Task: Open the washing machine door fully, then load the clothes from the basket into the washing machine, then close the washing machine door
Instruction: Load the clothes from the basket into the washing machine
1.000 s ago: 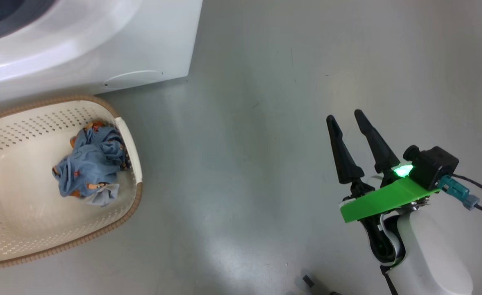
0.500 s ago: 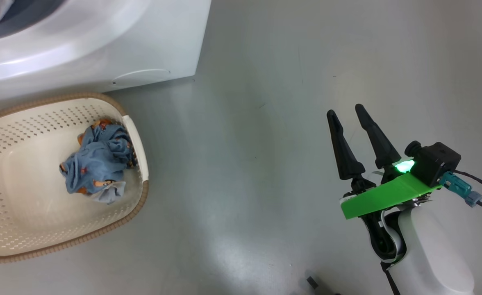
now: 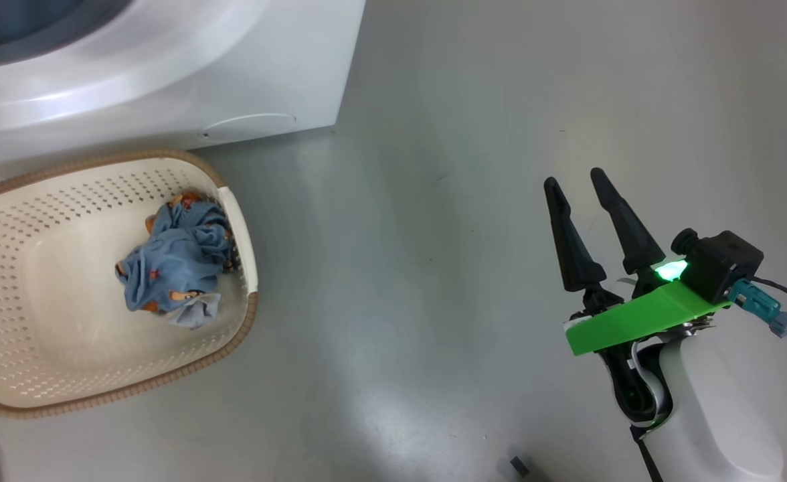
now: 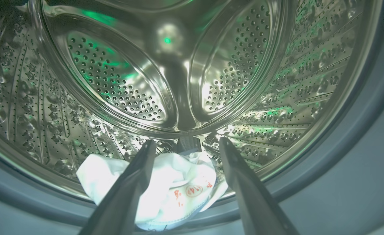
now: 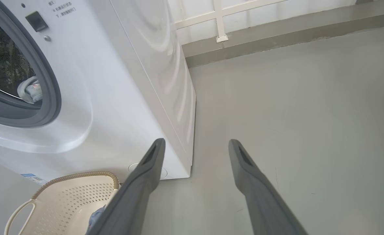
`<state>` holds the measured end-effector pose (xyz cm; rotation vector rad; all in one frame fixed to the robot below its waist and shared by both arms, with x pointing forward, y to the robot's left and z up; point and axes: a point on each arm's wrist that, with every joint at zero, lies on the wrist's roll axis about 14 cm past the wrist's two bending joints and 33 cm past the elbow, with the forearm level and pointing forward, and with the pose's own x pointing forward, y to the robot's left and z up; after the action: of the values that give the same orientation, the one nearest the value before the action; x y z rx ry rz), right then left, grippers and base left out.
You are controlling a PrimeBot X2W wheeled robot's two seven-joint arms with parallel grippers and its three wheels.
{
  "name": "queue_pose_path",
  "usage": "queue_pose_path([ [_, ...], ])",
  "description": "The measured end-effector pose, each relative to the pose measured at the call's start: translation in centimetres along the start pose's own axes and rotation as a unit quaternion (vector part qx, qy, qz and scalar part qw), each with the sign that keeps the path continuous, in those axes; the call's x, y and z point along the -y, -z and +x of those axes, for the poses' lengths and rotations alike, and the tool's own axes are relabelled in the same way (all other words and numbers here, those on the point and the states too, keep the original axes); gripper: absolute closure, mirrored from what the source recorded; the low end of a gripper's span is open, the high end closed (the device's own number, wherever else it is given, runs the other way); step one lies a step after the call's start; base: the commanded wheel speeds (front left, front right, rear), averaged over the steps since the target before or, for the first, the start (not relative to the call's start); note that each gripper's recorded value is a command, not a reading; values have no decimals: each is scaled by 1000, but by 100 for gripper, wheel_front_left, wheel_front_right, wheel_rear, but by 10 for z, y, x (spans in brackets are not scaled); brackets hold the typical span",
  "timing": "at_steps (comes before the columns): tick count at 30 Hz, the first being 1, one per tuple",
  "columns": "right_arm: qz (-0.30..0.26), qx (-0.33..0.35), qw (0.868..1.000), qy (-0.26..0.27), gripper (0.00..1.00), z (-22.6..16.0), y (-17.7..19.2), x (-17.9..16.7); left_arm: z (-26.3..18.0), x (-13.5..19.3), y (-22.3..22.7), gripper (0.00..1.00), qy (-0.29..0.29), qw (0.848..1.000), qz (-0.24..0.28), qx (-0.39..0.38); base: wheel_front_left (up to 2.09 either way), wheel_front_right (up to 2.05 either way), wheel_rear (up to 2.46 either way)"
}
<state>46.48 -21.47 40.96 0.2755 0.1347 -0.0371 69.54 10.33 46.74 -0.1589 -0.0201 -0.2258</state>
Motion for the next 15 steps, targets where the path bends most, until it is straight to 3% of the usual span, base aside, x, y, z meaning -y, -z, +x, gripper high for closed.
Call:
queue_pose_path([
  [15,-3,13,1000,-5,0,5,-9,0,-48,-10,18,0,-22,999,-32,-12,0,0,0],
])
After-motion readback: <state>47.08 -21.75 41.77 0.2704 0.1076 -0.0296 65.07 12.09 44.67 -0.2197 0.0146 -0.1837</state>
